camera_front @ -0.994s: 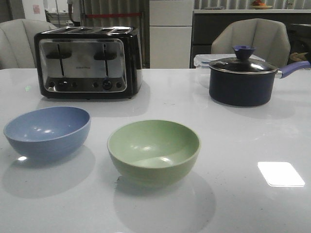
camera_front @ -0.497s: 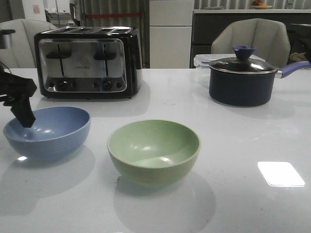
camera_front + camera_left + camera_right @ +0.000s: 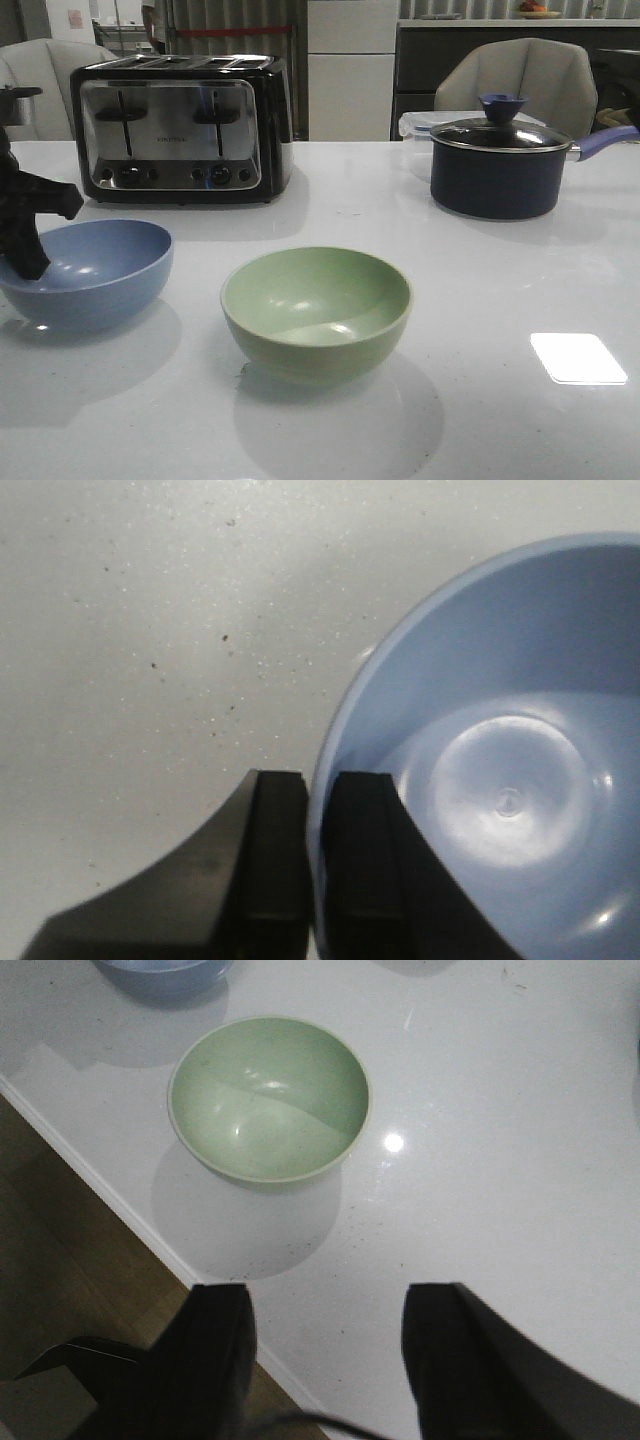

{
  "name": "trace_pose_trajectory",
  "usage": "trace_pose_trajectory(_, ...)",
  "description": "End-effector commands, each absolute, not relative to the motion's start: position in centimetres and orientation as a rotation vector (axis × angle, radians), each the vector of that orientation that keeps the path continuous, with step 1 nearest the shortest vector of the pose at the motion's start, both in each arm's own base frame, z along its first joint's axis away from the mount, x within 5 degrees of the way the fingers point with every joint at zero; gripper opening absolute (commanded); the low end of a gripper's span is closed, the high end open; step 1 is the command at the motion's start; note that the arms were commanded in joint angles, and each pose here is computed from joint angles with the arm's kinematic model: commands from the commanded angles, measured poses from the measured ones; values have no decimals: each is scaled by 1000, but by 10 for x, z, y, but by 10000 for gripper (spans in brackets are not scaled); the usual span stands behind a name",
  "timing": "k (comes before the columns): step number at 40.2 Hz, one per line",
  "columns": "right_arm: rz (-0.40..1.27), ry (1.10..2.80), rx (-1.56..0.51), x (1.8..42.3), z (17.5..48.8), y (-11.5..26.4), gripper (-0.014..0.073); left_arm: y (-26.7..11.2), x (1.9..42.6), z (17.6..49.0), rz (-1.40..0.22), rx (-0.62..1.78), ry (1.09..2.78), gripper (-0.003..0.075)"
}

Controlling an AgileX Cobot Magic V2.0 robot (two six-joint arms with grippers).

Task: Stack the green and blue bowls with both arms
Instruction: 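Lift the blue bowl with the left gripper and lower it into the green bowl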

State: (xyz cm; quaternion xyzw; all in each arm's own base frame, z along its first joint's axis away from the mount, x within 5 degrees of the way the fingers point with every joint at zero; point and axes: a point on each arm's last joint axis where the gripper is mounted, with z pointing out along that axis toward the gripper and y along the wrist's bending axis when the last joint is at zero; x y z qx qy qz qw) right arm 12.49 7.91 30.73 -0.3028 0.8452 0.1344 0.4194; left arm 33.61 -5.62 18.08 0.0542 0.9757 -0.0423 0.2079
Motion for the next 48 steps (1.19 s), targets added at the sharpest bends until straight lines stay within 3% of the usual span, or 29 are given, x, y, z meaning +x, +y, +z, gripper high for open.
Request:
trace_pose_trajectory(1, 338, 2020, -725, 128, 322, 80, 455, -59, 335, 215, -139, 151, 2611, 93)
trace_pose_trajectory(9, 338, 2020, -725, 128, 322, 80, 455, -63, 323, 250, -216, 189, 2558, 93)
trace_pose_trajectory(13, 338, 2020, -725, 128, 322, 80, 455, -74, 314, 276, -305, 331, 2544, 93)
trace_pose_trajectory(19, 338, 2020, -725, 128, 322, 80, 455, -102, 307, 308, -437, 508, 2531, 93)
trace_pose_trajectory(27, 338, 2020, -725, 128, 322, 80, 455, -148, 298, 337, -489, 679, 2390, 93)
trace_pose_trajectory(37, 338, 2019, -725, 128, 322, 80, 455, -187, 289, 335, -528, 783, 2308, 93)
trace_pose_trajectory(48, 338, 2019, -725, 128, 322, 80, 455, -201, 308, 297, -524, 789, 2395, 93)
